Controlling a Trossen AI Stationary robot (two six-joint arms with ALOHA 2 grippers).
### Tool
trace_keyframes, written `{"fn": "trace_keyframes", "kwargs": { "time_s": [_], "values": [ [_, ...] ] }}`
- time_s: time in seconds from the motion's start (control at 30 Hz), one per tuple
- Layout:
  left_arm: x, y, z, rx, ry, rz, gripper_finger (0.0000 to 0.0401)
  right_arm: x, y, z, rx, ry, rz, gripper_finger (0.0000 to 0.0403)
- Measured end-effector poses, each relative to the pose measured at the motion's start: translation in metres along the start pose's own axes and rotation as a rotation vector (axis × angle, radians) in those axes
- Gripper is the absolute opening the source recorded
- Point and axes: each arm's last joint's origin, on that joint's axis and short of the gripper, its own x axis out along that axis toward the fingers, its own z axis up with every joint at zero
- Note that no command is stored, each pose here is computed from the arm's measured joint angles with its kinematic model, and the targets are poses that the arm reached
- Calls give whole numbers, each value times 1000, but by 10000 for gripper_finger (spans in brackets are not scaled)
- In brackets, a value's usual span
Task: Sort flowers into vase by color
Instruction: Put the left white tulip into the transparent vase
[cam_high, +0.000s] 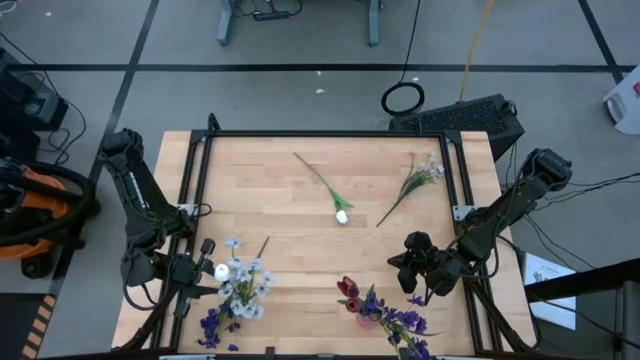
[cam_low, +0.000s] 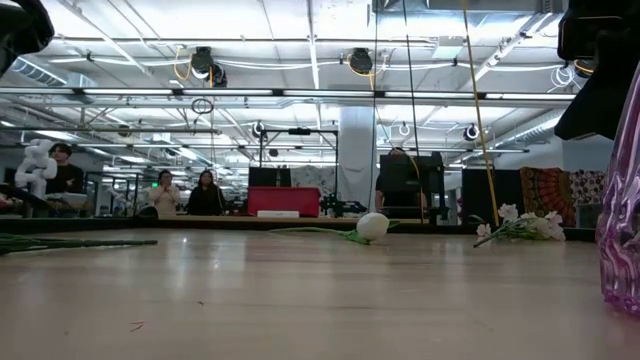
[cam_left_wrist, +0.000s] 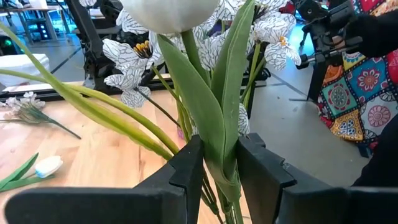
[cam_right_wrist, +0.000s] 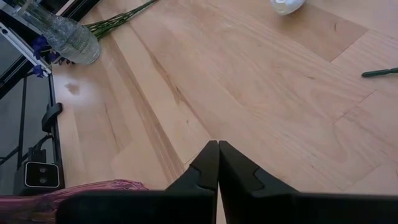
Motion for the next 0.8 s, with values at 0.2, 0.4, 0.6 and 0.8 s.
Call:
{"fn": "trace_keyframes", "kwargs": {
  "time_s": [0.2, 0.4, 0.6, 0.8],
  "values": [
    [0, 0, 1, -9, -7, -1, 101, 0, 0, 0, -2, -1, 0, 0],
    [0, 0, 3, -27, -21, -4, 101, 0, 0, 0, -2, -4, 0, 0],
    [0, 0, 3, -23, -21, -4, 101, 0, 0, 0, -2, -4, -1, 0],
    [0, 0, 3, -25, -22, -1, 101, 0, 0, 0, -2, -4, -1, 0]
  ]
}}
